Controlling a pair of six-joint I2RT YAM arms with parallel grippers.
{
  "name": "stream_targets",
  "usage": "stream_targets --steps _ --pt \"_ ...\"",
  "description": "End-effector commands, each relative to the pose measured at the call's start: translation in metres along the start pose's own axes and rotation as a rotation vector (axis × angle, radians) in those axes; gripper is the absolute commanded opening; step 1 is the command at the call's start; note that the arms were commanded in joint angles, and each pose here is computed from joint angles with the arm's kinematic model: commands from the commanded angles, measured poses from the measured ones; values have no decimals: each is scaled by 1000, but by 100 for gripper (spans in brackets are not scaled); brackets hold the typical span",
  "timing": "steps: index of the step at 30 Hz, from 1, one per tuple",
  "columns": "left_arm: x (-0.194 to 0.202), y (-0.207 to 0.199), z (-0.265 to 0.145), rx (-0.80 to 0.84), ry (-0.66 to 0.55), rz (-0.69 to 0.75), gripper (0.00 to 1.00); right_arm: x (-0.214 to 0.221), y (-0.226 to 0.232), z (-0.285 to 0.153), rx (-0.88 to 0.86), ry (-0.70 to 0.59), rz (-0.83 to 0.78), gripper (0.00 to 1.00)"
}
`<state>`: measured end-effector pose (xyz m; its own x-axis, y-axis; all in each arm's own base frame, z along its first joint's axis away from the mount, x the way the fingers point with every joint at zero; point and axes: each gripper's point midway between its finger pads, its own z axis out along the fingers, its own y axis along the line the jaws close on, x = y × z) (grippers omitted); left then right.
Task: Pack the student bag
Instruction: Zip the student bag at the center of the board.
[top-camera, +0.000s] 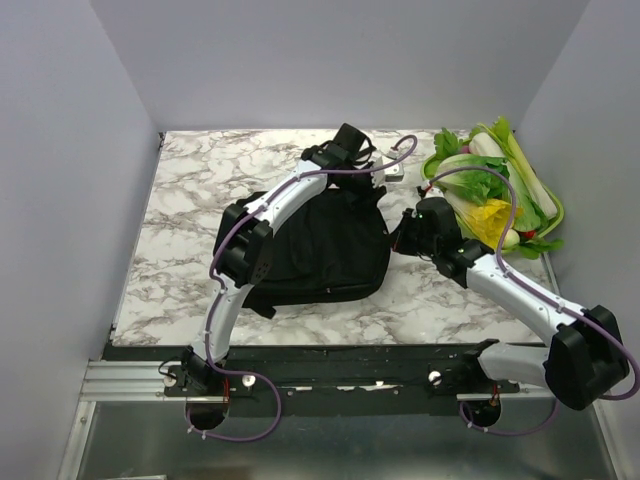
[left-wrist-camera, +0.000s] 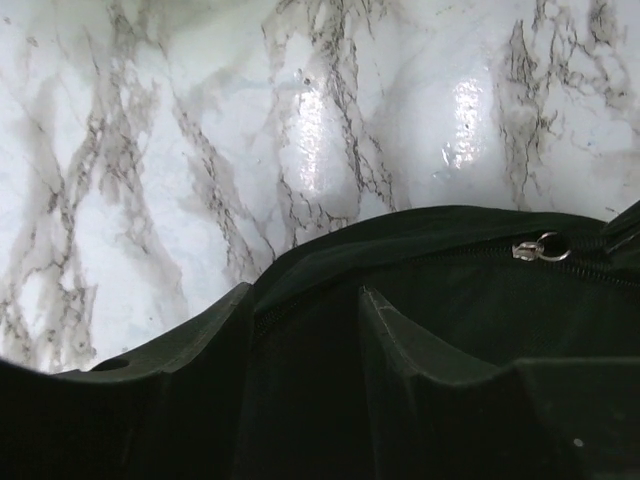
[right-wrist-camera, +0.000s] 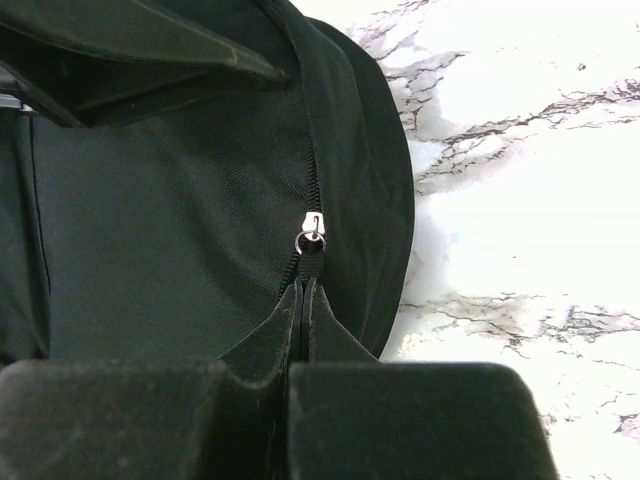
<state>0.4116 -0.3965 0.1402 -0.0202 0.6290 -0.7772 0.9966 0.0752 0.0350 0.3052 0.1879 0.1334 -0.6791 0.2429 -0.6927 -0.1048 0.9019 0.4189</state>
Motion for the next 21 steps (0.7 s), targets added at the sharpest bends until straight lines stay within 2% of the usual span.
stream_targets --steps 1,9,12,13,14,21 --pt "14 -17 5 113 8 -12 52 -1 0 -5 -9 -11 -4 1" --pt "26 -8 13 76 42 -25 38 2 0 -6 -17 -3 -5 1" --pt "23 2 16 21 33 -55 16 3 2 -7 -28 6 -11 1" --pt "22 6 16 1 35 -58 4 4 2 -8 -33 11 -11 1" --pt "26 8 17 -16 41 -69 0 6 3 -8 -33 15 -15 1" --pt "13 40 14 -202 -16 -131 0 24 0 -16 -56 52 7 1"
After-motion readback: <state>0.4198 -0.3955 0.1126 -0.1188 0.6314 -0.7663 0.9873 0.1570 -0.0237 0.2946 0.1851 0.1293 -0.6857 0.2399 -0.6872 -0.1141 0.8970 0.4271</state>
